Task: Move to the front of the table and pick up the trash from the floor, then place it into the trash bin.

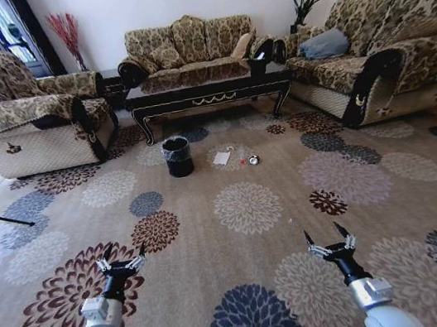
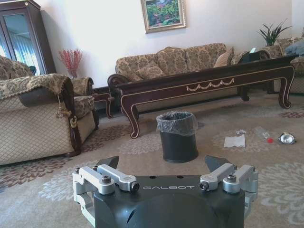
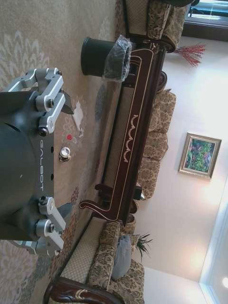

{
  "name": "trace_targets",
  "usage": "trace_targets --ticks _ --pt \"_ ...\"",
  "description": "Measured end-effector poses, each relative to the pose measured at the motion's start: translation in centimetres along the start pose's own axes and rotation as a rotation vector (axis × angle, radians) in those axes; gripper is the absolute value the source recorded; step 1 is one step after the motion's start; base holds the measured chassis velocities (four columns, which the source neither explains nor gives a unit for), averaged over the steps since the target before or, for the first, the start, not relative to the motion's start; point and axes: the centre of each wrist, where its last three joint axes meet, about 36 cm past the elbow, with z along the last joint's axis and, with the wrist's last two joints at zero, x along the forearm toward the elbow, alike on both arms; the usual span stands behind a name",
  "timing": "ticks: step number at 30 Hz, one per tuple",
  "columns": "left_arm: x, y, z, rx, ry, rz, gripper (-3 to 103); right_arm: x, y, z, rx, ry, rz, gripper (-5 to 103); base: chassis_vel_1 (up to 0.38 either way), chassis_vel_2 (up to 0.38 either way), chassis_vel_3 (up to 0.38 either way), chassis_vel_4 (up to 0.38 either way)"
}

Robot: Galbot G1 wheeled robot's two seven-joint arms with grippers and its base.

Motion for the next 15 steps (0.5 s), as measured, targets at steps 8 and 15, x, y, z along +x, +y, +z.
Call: trace_targets --ticks 8,15 --pt "0.26 -0.04 0.10 -0.003 -0.005 -0.013 100 0.33 0.21 0.08 -0.006 0.001 0.003 100 0.000 0.000 0.000 0.000" --pt "0.18 -0.03 0.27 0.001 -0.030 -0.033 100 0.63 0.21 0.28 -0.006 0.007 0.002 100 0.000 0.000 0.000 0.000"
